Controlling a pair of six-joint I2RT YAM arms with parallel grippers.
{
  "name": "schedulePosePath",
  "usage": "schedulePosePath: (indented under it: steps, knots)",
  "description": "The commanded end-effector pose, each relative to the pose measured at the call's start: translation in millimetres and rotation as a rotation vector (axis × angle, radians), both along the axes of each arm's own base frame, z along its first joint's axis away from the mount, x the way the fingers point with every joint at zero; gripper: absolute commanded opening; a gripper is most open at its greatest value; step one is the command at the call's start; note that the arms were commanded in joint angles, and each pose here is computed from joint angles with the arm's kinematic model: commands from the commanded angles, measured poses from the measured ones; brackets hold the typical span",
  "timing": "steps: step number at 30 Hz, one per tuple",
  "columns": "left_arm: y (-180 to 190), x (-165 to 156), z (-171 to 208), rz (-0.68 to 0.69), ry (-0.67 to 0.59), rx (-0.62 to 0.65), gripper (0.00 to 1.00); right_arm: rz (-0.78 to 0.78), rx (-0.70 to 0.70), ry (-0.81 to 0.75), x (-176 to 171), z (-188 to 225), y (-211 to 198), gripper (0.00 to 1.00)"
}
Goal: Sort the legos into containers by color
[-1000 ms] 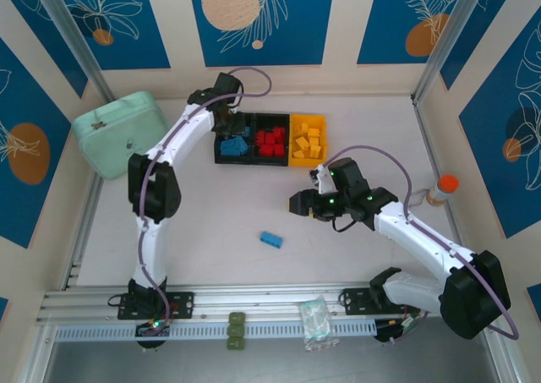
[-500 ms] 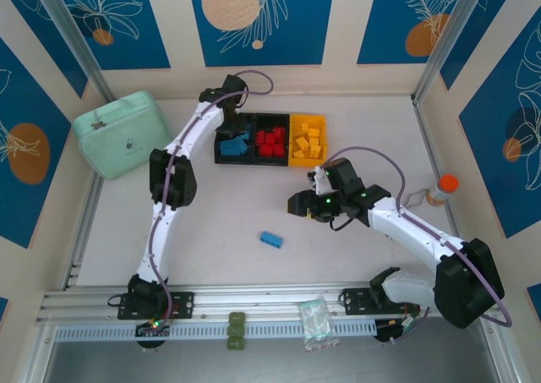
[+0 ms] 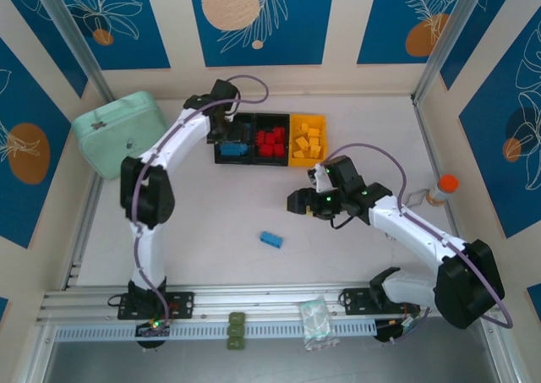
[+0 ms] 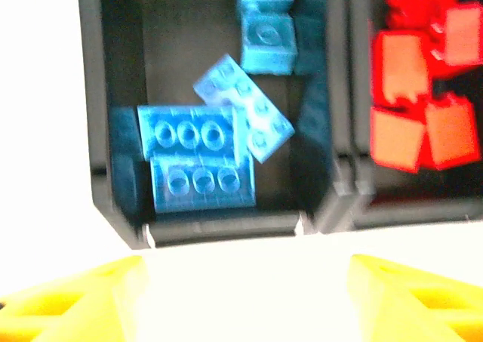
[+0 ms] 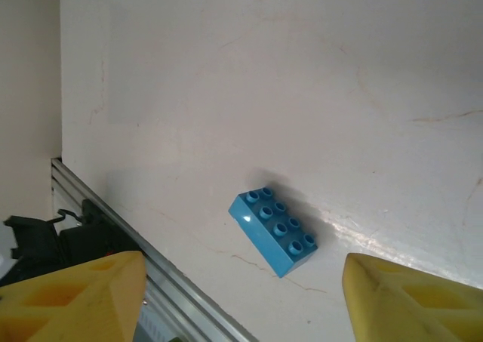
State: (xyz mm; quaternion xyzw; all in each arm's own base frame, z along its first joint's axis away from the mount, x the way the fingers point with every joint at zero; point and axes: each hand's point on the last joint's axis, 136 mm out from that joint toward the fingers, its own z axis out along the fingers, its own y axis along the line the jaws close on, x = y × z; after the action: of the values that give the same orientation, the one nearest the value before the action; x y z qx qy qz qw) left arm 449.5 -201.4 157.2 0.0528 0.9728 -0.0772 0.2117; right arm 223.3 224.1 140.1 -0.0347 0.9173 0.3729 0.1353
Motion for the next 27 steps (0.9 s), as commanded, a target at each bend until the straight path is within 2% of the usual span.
schedulePosePath:
  steps: [1,8,13,19,22,27]
  knots:
    - [-19.7,-30.3,17.8,-0.074,-0.039,-0.08,0.77,-0.007,-0.035,-0.048,-6.4,10.0,-15.0,0.74]
    - [-44.4,-108.0,-1.2,-0.193,0.063,-0.174,0.81,-0.112,-0.084,0.03,-27.0,6.5,-51.5,0.74]
    - [-66.4,-157.3,-17.0,-0.244,0.091,-0.18,0.88,-0.174,-0.067,0.115,-43.2,0.8,-64.2,0.75]
    - [-92.7,-214.9,-50.6,-0.292,0.148,-0.162,0.91,-0.246,-0.139,0.258,-65.7,-19.9,-82.0,0.77]
    - [-97.3,-231.7,-63.5,-0.303,0.162,-0.12,0.93,-0.277,-0.159,0.302,-74.9,-26.6,-89.6,0.77]
    - [-100.9,-243.4,-76.7,-0.318,0.17,-0.056,0.95,-0.304,-0.115,0.313,-79.9,-29.9,-89.3,0.77]
